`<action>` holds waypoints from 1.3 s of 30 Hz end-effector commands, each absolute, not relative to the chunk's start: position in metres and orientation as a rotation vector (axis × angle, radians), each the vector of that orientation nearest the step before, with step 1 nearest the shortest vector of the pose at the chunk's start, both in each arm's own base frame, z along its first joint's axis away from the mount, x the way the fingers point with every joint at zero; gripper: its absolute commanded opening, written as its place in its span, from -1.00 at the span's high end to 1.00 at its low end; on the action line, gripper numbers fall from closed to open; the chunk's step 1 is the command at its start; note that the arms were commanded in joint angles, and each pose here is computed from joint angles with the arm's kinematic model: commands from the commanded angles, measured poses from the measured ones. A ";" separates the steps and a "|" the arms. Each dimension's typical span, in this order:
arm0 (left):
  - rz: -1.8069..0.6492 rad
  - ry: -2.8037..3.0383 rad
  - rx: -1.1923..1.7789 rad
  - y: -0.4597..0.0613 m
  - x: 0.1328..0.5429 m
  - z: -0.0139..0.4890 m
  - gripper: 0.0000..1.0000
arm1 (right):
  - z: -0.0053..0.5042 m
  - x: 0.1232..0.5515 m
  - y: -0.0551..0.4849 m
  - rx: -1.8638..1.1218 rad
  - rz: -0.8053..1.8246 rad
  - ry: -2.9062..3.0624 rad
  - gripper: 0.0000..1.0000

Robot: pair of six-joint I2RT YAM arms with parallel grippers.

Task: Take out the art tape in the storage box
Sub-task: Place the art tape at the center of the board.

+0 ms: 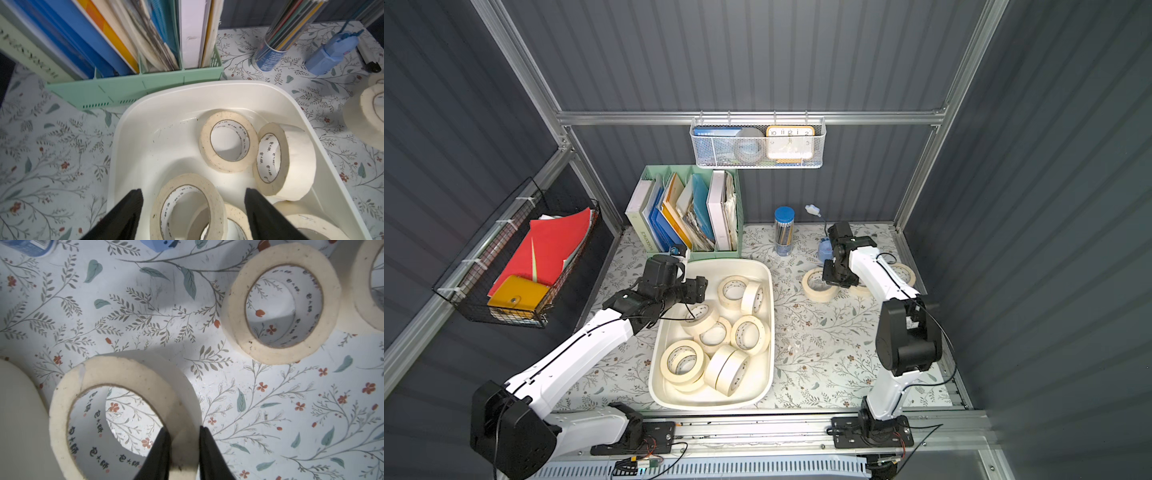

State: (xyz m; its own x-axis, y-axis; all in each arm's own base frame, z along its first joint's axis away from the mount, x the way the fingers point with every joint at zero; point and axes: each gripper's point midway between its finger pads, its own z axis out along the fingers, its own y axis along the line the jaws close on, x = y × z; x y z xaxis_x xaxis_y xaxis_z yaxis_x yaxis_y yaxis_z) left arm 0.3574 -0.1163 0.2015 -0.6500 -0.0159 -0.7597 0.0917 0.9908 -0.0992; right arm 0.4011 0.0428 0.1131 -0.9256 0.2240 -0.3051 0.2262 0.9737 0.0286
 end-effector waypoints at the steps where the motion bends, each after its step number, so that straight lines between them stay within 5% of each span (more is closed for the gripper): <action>1: -0.207 2.357 -0.203 -0.095 0.345 0.176 -0.64 | 0.120 0.428 0.024 0.380 -0.063 2.718 1.00; 20: -0.214 2.477 -0.547 -0.054 0.321 0.119 -0.51 | 0.059 0.471 -0.008 0.487 -0.086 2.729 1.00; 21: -0.211 2.481 -0.548 -0.054 0.320 0.117 -0.51 | 0.059 0.470 -0.008 0.488 -0.087 2.730 0.96; 26: -0.216 2.508 -0.551 -0.055 0.319 0.107 -0.51 | 0.074 0.461 -0.005 0.474 -0.055 2.697 0.00; 39: -0.337 2.665 -0.453 -0.082 0.318 0.073 -0.38 | 0.136 0.372 0.075 0.222 0.208 2.745 -0.12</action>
State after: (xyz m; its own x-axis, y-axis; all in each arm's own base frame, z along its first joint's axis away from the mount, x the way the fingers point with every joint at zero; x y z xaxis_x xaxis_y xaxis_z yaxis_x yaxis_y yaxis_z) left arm 0.3305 -0.0754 0.0861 -0.8130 -0.3950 -0.4277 -0.2860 0.9108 -0.2976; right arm 0.4006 0.0608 0.1468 -0.8722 0.2276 -0.4329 0.1643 0.9701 0.1789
